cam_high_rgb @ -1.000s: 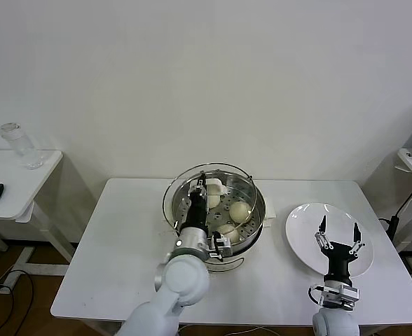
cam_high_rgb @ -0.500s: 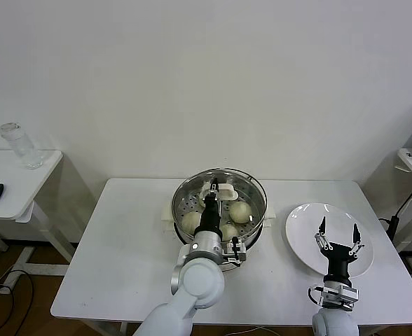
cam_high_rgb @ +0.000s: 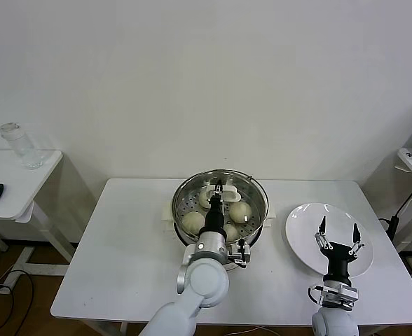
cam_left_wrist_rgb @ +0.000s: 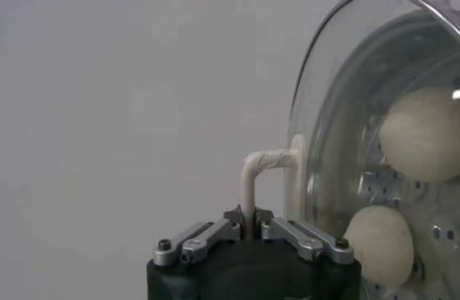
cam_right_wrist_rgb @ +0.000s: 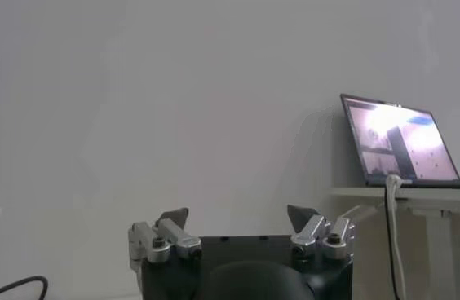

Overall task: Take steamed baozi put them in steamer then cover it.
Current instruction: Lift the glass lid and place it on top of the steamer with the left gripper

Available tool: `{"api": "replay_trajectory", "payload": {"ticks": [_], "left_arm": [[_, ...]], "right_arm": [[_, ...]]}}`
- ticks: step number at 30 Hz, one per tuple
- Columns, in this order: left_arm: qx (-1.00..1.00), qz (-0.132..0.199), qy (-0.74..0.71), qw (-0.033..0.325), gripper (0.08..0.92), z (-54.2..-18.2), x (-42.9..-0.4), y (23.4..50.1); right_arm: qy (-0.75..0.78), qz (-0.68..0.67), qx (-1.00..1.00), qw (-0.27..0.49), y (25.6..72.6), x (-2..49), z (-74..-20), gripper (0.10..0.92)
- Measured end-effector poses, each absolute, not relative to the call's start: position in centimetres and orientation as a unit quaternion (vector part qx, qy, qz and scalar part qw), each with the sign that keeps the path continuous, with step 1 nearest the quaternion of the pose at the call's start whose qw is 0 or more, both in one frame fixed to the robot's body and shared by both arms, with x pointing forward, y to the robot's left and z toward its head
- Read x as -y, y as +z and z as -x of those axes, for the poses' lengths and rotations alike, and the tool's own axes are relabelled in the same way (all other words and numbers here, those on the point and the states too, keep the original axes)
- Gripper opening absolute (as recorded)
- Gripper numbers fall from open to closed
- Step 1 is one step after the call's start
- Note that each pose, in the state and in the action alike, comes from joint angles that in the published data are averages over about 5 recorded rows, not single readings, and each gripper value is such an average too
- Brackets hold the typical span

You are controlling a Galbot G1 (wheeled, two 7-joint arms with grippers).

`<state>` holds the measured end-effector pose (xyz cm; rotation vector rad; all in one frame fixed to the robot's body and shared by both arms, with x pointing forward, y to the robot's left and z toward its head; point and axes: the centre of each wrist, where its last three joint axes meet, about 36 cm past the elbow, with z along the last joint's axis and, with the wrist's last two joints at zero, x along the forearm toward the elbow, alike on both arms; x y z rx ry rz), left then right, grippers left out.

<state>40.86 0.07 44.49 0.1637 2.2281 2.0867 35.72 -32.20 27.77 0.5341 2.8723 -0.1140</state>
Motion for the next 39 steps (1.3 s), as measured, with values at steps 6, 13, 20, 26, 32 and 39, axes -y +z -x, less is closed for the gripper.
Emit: {"api": "replay_trajectory", "payload": {"ticks": [6,13,20,26,32,39], "left_arm": [[-0.721,-0.054,0.689,0.042,0.195,-40.8,0.0,43.9],[-0.715,-0.051,0.696,0.045,0.195,-41.1,-0.1,43.4],[-0.710,-0.050,0.701,0.046,0.195,-41.3,-0.2,43.0],[-0.707,-0.048,0.704,0.049,0.195,-41.5,-0.2,42.7],[-0.703,-0.046,0.708,0.050,0.195,-41.7,-0.4,42.5],[-0.700,-0.046,0.711,0.050,0.195,-41.8,-0.6,42.3]], "right_arm": [[-0.038,-0.182,-0.977,0.109,27.8,32.2,-35.7,0.823],[-0.038,-0.181,-0.977,0.110,27.8,32.1,-35.6,0.823],[-0.037,-0.181,-0.977,0.111,27.9,32.1,-35.7,0.823],[-0.037,-0.180,-0.977,0.111,27.9,32.0,-35.6,0.823],[-0.037,-0.180,-0.977,0.112,28.0,32.0,-35.6,0.823],[-0.037,-0.180,-0.977,0.112,28.0,32.0,-35.6,0.823]]}}
